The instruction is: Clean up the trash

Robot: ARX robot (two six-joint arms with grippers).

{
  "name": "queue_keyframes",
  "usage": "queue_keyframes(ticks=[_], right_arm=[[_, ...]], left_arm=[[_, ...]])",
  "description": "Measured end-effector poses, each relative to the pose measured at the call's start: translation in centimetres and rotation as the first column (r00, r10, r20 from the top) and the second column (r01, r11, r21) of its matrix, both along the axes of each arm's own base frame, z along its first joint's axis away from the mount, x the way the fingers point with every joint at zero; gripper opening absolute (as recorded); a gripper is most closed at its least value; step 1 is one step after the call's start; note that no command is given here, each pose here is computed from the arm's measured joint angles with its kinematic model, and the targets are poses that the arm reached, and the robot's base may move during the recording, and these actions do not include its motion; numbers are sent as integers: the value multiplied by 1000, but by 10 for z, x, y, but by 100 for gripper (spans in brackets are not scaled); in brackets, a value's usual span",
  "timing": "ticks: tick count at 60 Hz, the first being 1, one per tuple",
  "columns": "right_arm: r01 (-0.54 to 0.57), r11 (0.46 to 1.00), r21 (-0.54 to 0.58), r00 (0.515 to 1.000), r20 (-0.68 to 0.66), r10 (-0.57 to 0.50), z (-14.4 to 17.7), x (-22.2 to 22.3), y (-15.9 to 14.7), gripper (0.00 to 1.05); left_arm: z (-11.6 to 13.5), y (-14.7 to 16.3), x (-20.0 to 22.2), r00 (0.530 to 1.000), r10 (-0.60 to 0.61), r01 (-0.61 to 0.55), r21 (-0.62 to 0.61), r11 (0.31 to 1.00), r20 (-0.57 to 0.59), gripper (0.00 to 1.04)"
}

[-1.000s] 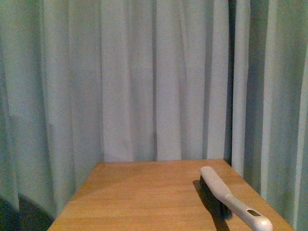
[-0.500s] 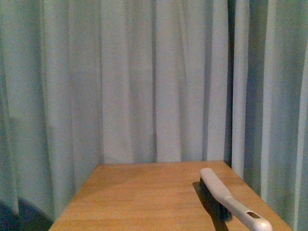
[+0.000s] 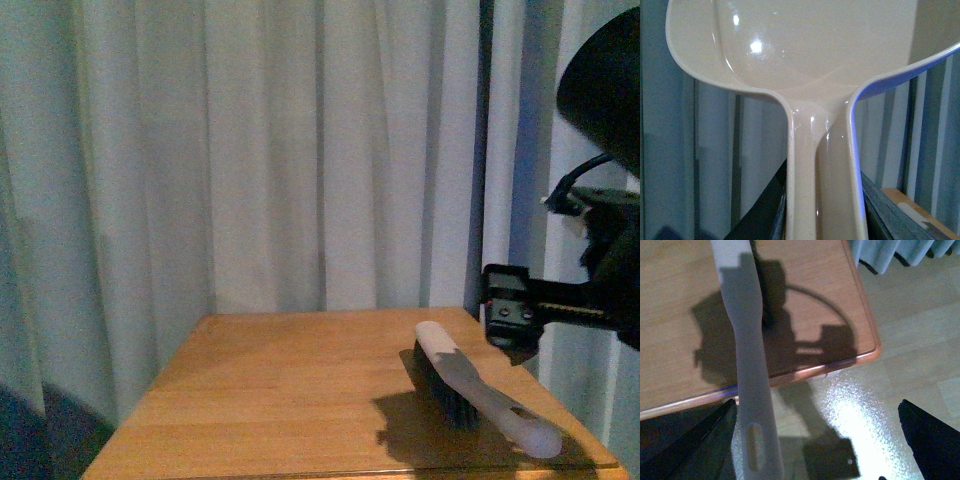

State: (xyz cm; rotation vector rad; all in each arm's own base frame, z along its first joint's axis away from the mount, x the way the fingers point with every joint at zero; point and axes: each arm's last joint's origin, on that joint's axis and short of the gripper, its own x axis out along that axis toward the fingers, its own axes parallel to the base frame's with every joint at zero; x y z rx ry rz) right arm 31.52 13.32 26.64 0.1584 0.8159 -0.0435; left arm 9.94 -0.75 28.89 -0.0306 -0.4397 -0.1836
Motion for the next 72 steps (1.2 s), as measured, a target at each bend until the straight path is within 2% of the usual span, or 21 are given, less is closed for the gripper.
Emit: queue_keyframes(ticks=[16,52,59,64,72], right_arm=[[25,999,36,997,-70,-22,-23,29,17,97],[35,996,77,991,-132,-24,-57,43,32,97],[35,997,75,990,-137,-25,-59,43,33,81],[36,997,70,991,-128,-26,-58,43,34,64],[29,997,69,993,-119,-21,-57,43,36,45]], left_arm=[[0,0,0,1000,0,0,0,1000,0,27],[0,0,0,1000,0,0,0,1000,0,27],[0,0,0,1000,0,0,0,1000,0,27],[0,0,0,1000,0,0,0,1000,0,27],[0,0,0,1000,0,0,0,1000,0,27]])
